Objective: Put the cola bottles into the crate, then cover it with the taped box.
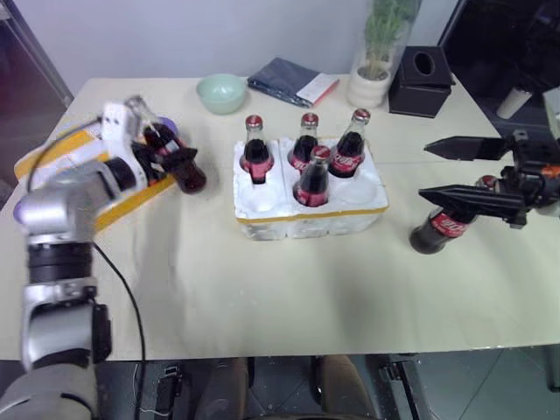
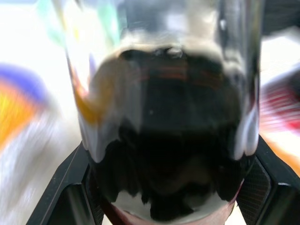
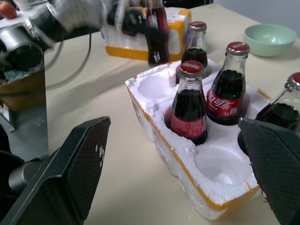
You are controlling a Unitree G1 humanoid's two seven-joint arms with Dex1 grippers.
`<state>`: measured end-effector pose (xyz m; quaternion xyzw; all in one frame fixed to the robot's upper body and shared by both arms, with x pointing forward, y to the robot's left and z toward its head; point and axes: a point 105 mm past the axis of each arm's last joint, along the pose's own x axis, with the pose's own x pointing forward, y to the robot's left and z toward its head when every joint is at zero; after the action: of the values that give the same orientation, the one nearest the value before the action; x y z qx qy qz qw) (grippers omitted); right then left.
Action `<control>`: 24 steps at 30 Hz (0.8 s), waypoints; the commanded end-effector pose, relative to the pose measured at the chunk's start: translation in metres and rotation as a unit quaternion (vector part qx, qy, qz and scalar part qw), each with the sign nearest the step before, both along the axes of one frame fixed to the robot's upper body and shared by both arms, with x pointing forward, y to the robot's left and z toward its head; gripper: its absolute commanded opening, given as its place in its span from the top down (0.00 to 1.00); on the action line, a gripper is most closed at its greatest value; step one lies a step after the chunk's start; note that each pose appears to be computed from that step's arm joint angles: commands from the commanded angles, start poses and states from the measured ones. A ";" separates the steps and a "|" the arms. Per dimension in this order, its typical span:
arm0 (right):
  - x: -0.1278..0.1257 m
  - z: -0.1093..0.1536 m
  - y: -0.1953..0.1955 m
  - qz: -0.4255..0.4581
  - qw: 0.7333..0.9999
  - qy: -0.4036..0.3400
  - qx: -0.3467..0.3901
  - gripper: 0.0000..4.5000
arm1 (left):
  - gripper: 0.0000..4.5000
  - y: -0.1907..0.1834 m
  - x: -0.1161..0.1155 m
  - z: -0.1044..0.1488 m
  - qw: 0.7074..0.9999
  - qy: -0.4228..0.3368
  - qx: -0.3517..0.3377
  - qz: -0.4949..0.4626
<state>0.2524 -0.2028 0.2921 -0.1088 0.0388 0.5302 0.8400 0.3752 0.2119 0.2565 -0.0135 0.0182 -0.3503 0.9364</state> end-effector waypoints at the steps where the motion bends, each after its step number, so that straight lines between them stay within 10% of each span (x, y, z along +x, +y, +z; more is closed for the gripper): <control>1: -0.006 0.010 0.000 0.002 1.000 -0.029 -0.005 0.00 | 0.37 -0.020 -0.024 0.051 0.990 -0.090 0.016 -0.103; 7: -0.007 0.005 0.000 -0.005 1.000 -0.028 -0.008 0.00 | 0.37 -0.065 -0.038 0.062 0.968 -0.093 0.006 -0.231; 24: -0.011 -0.002 -0.005 -0.039 0.999 -0.023 0.002 0.00 | 0.37 -0.119 -0.016 -0.034 0.928 -0.115 0.233 -0.268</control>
<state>0.2454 -0.2078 0.2814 -0.1098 0.0451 0.4963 0.8600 0.3553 0.0885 0.2100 0.2268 0.0227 -0.5908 0.7739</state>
